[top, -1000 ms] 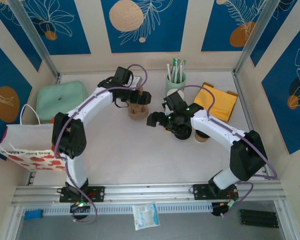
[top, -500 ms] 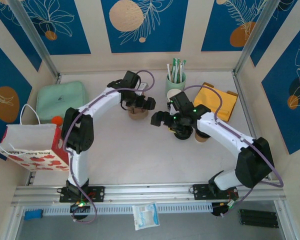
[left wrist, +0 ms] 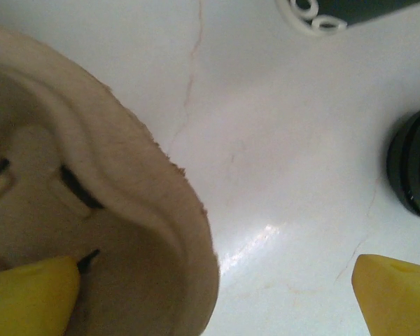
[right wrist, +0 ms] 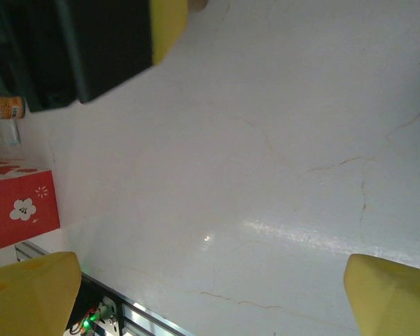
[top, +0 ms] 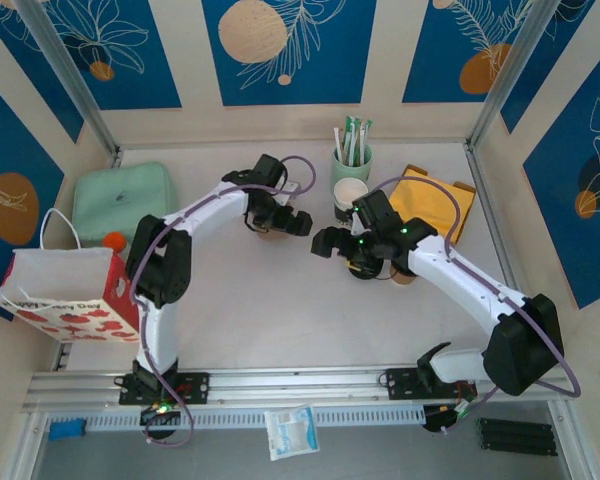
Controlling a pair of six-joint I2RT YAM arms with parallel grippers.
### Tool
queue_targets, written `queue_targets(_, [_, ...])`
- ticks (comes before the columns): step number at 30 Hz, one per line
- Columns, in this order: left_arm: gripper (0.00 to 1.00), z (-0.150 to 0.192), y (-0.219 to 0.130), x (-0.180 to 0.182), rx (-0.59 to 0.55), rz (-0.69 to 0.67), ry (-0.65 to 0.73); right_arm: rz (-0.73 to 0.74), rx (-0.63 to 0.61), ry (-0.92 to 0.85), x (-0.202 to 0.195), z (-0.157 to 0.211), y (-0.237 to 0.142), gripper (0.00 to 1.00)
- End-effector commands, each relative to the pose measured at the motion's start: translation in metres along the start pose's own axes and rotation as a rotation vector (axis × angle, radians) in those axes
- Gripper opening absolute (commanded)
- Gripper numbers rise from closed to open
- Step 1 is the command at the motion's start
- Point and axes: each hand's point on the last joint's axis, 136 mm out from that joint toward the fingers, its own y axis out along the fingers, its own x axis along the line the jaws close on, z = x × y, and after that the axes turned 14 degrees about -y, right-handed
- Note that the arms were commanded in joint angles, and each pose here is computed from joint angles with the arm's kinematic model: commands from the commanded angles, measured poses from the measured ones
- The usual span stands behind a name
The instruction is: Pack the takeout coffee
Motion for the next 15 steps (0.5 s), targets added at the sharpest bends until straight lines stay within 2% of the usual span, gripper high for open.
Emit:
queue_targets(1, [0.99,0.020,-0.015,-0.006,0.030,-0.002,0.020,-0.011,0.000,0.002,0.000,0.005,-0.005,0.97])
queue_targets(12, [0.99,0.074,-0.029,-0.036,0.068,0.089,-0.083,-0.023,-0.003,0.016,-0.005,0.011,-0.002,0.97])
queue_targets(15, [0.99,0.078,-0.033,-0.045,0.052,0.132,-0.119,-0.030,-0.003,0.015,-0.004,0.011,-0.002,0.97])
